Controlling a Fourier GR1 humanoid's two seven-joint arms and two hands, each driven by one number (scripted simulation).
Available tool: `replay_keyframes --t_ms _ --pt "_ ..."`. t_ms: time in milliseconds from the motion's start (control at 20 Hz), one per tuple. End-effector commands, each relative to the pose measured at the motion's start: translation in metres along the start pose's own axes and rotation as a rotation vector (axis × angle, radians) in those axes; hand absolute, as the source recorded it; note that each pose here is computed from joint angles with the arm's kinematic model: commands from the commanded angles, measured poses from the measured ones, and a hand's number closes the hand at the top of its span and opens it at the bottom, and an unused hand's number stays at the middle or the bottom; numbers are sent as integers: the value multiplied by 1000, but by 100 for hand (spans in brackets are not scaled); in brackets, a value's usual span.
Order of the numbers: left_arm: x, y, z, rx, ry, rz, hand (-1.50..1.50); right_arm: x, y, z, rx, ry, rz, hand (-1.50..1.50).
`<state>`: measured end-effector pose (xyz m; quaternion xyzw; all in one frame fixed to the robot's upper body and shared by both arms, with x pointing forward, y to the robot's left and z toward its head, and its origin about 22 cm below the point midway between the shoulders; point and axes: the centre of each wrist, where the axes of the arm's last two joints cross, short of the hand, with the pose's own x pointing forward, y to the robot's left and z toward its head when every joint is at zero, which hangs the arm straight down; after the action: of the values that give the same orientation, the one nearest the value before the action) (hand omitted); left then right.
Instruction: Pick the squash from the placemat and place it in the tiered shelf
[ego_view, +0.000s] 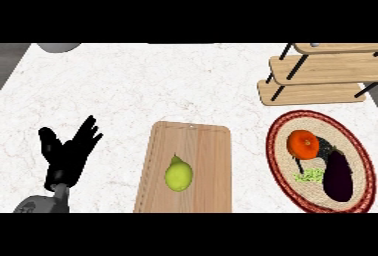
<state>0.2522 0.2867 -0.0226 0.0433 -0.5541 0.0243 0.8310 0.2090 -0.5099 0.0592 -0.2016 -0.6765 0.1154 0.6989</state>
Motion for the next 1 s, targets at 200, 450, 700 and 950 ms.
replay_keyframes --t_ms 200,450,700,950 --pt "-11 28 7 13 58 -4 0 59 -20 6 261 14 94 -150" --pt "-19 5 4 15 54 -15 0 109 24 -6 273 117 192 -150" --pt "1 9 -4 -15 68 -12 0 153 61 -27 174 192 259 -150" --pt "-9 10 -9 -2 63 -6 0 158 110 -41 132 266 367 -150"
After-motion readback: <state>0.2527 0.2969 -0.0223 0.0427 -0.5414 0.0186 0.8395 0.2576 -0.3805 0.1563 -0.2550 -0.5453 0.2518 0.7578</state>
